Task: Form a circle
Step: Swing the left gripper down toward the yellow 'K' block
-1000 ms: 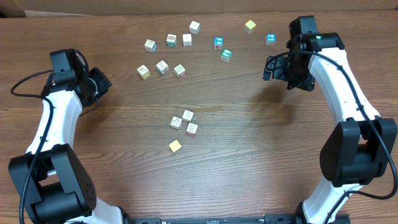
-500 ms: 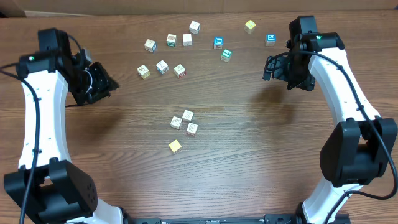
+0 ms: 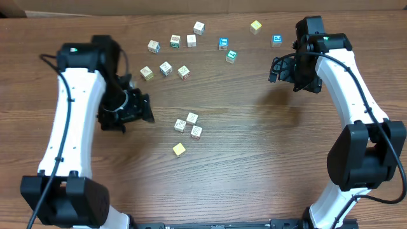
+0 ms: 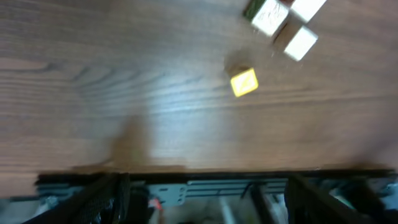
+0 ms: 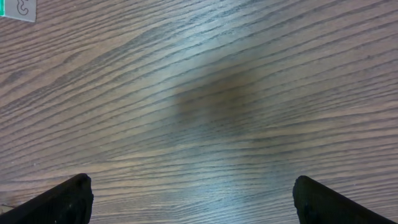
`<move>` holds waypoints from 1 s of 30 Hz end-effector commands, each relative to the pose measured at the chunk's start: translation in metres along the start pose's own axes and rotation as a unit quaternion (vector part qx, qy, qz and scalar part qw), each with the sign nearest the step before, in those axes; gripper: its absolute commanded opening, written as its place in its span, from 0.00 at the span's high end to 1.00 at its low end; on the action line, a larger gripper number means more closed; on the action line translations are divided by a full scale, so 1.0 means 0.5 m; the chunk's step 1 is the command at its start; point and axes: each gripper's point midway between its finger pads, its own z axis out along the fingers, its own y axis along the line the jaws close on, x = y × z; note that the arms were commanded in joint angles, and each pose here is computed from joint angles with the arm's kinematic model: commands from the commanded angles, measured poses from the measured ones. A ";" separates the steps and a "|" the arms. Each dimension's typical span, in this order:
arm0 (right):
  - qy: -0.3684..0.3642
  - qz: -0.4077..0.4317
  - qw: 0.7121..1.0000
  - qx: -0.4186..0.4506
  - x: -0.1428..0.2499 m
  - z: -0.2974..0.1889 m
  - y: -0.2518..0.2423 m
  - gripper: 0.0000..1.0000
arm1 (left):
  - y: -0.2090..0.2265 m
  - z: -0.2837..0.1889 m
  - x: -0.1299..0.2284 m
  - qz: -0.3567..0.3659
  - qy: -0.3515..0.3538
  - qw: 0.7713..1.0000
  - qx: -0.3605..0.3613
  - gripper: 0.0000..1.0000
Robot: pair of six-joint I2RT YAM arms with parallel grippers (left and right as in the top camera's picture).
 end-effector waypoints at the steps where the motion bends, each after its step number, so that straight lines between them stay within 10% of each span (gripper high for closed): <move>1: -0.015 0.004 1.000 -0.006 -0.011 -0.021 0.001 0.00 | -0.008 -0.017 0.038 0.022 -0.032 0.997 -0.061 0.23; 18: -0.015 0.004 1.000 -0.006 -0.011 -0.021 0.001 0.00 | -0.064 0.241 0.120 0.159 -0.001 0.974 -0.162 0.30; 22: -0.015 0.004 1.000 -0.006 -0.011 -0.021 0.001 0.00 | -0.088 0.243 0.115 0.193 -0.058 0.968 -0.151 0.46; 30: -0.015 0.004 1.000 -0.006 -0.011 -0.021 0.001 0.00 | -0.078 0.181 0.091 0.205 -0.245 0.936 -0.147 0.37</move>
